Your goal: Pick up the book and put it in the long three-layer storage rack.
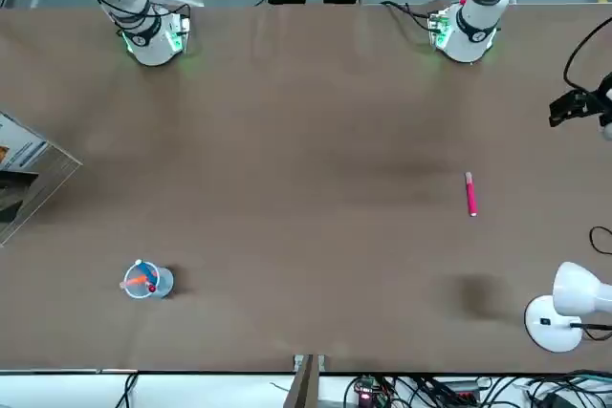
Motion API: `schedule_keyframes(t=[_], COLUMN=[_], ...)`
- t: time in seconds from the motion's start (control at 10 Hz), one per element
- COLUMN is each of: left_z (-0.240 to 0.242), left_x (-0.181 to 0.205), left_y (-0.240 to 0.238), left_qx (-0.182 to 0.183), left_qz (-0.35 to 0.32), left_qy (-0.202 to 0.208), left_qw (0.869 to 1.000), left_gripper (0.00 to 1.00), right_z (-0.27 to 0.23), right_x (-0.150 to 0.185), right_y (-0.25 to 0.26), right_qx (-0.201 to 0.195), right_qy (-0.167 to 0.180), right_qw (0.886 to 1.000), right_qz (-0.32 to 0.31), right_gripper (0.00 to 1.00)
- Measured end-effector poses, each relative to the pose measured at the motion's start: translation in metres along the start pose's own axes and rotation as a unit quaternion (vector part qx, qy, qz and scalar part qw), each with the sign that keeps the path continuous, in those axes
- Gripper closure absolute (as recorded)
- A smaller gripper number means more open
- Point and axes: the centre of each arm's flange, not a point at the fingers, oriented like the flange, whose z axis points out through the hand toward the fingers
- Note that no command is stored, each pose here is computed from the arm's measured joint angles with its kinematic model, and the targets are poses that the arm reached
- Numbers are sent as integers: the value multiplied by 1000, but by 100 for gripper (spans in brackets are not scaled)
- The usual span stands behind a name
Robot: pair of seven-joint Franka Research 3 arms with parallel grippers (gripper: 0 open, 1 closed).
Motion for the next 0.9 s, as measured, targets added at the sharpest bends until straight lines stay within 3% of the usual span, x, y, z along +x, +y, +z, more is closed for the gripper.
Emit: schedule_keyframes(t=[0.9], left_z=[0], left_x=[0], left_y=[0], left_qx=[0], left_qz=[0], left_qy=[0], left_qw=[1000], left_gripper=[0], right_z=[15], right_x=[9], right_y=[-14], right_qx=[2], right_qy=[9], right_qw=[1000], right_qz=[-7], right_gripper=[85])
